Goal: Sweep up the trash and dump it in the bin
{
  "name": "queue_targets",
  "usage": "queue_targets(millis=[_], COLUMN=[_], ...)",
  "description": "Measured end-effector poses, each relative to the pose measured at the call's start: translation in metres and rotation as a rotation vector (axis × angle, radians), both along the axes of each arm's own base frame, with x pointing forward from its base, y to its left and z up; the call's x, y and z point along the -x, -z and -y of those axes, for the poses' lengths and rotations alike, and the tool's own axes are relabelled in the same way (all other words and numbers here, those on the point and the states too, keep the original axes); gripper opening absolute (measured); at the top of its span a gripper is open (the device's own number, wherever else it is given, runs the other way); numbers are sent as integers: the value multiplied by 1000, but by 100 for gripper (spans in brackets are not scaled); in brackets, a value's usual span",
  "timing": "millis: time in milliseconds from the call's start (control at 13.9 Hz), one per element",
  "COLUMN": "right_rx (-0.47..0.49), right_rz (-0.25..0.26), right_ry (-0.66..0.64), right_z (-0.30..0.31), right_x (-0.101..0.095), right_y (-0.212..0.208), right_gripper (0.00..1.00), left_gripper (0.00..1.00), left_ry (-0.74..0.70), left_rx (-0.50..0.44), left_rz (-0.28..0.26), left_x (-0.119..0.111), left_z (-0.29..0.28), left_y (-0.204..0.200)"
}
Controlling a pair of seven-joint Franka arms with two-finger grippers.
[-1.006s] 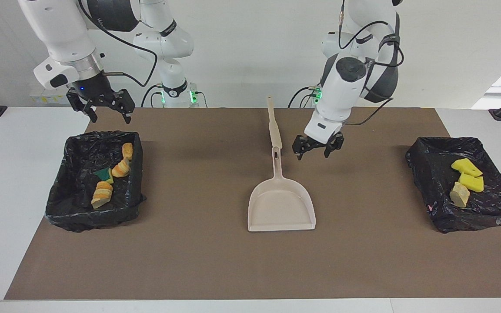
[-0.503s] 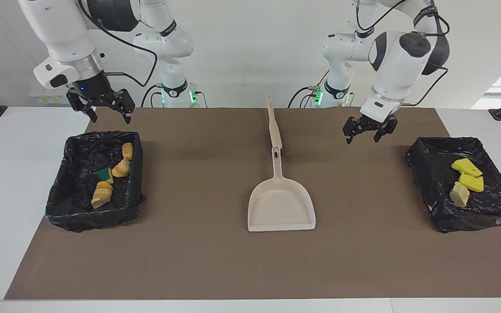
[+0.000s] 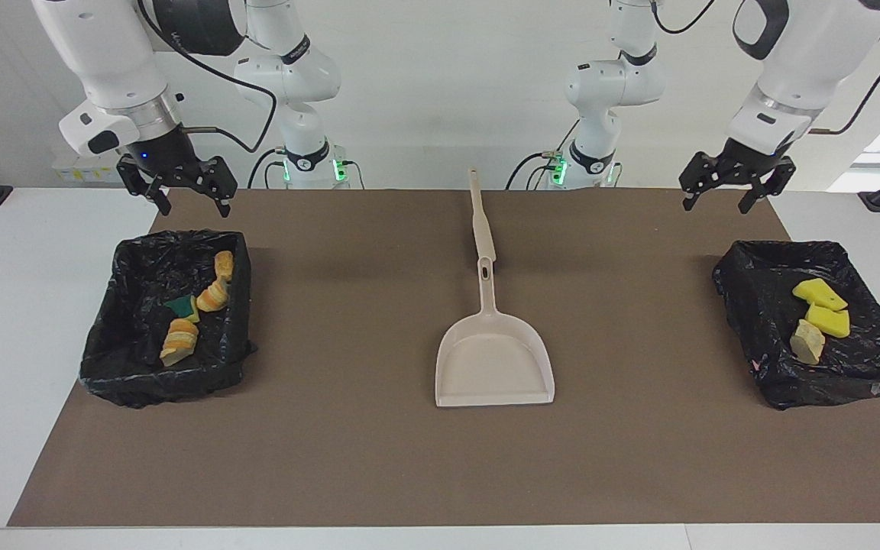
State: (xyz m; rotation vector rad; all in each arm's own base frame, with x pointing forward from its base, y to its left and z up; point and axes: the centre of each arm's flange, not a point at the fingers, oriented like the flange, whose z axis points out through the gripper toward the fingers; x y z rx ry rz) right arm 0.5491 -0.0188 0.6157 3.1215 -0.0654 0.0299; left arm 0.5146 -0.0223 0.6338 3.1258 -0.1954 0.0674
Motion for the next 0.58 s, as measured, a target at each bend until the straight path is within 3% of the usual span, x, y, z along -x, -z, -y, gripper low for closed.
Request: queue_targets(millis=[216, 575], right_rx=[0, 0], right_rz=[0, 0], right_ry=[0, 0], right_z=[0, 0], right_x=[0, 0], right_y=[0, 0], right_gripper=[100, 100], left_gripper=[100, 100], left_ry=[1, 5], left_rx=[0, 7], left_rz=[-43, -57], left_x=[5, -10], left_z=[-2, -1], left_y=[-35, -38])
